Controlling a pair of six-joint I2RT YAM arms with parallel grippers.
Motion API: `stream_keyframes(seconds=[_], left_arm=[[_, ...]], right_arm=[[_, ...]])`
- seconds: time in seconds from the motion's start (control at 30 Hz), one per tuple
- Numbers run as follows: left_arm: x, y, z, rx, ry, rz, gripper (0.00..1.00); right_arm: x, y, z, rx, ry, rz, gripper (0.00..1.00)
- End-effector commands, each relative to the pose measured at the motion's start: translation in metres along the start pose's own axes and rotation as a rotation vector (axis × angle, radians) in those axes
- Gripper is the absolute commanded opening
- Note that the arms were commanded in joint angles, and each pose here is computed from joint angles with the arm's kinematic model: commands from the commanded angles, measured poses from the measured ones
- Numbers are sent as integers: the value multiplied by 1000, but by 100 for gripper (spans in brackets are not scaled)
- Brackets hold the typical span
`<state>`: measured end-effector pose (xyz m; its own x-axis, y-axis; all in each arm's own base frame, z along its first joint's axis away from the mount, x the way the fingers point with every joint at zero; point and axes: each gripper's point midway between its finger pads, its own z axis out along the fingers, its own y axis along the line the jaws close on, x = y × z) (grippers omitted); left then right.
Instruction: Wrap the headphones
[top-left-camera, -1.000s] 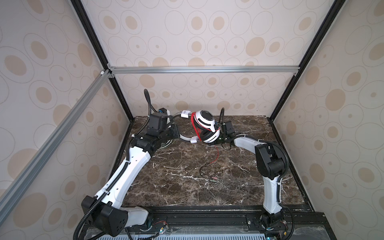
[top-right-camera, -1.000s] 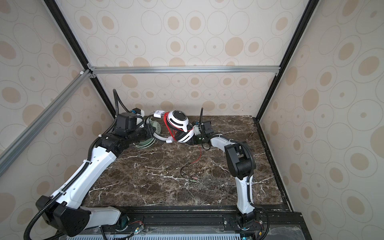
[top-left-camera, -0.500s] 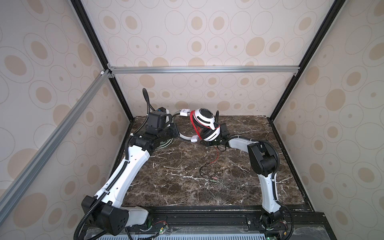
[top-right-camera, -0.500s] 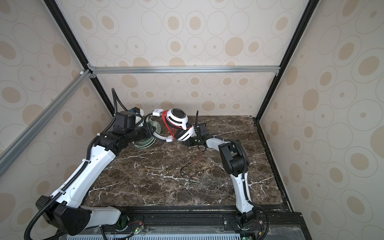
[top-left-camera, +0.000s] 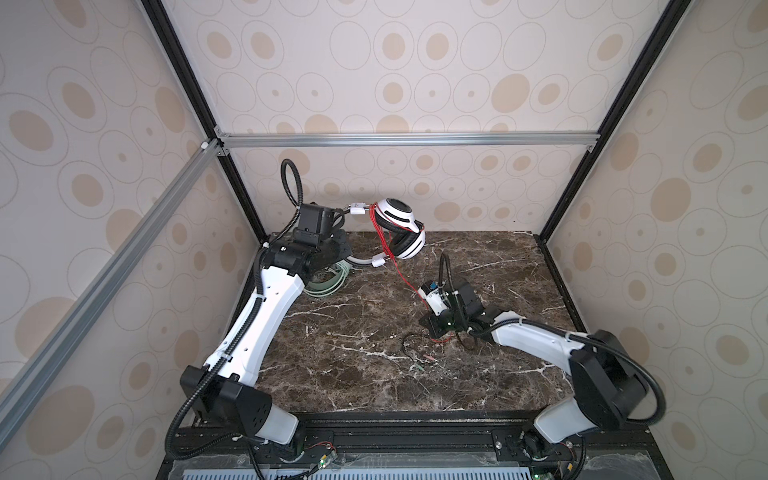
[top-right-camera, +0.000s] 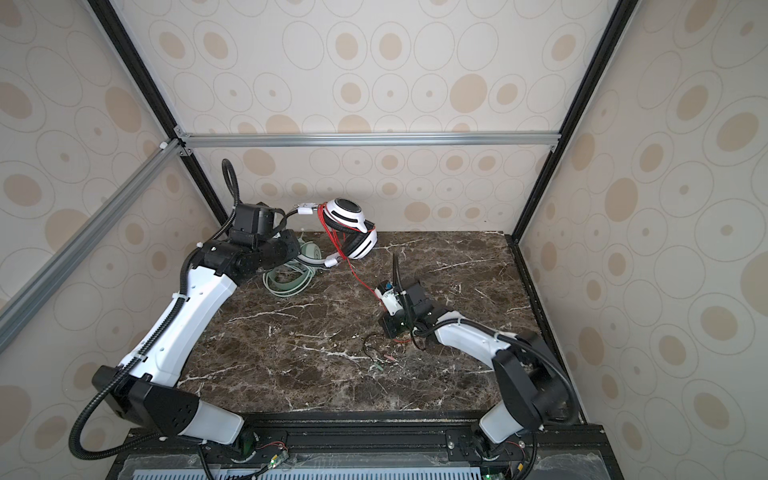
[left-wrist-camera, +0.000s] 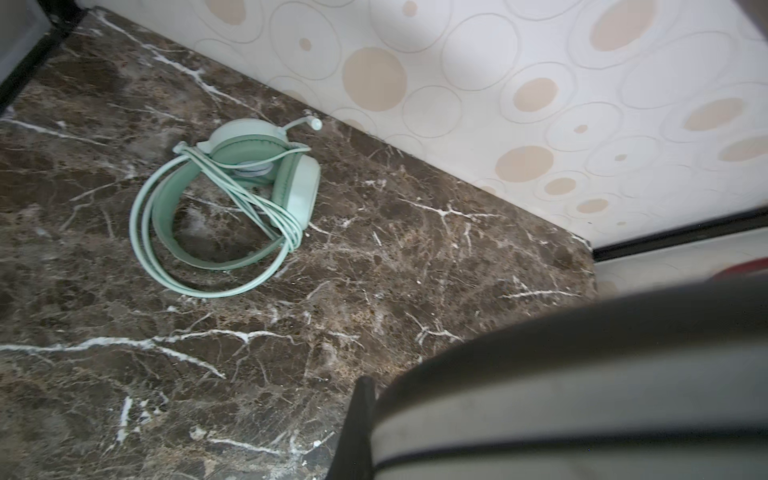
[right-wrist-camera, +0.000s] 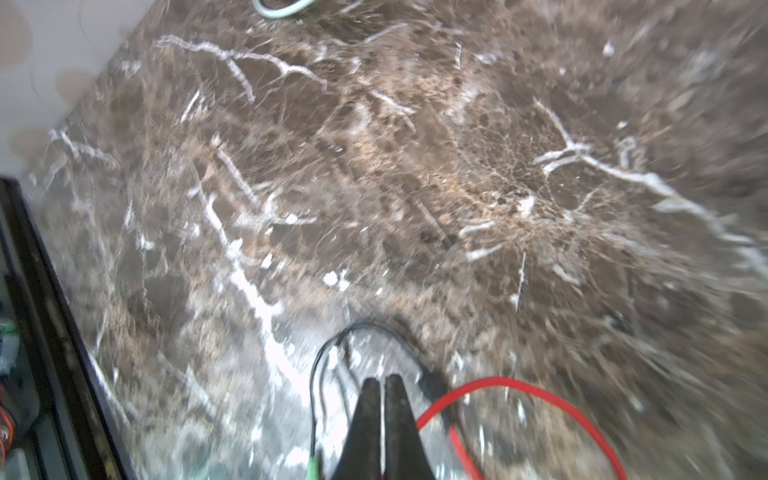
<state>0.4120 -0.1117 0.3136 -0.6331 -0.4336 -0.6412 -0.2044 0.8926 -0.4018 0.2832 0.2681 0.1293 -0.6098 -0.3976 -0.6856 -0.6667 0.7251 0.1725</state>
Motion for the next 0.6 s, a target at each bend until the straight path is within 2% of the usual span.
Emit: stream_keyframes(seconds=[0.0, 0.17, 0.4, 0.57], left_arm=[[-34, 7, -12, -72, -123, -63, 0], [-36, 27, 2, -202, -136, -65, 0], [-16, 48, 19, -305, -104, -48, 0], [10, 35, 27, -330, -51, 39, 0]], right_arm=[[34, -18, -31, 226, 117, -100, 0], [26, 3, -79, 325, 61, -223, 0], [-16, 26, -142, 423, -60, -389, 0], [-60, 32, -173, 489, -118, -508, 0]])
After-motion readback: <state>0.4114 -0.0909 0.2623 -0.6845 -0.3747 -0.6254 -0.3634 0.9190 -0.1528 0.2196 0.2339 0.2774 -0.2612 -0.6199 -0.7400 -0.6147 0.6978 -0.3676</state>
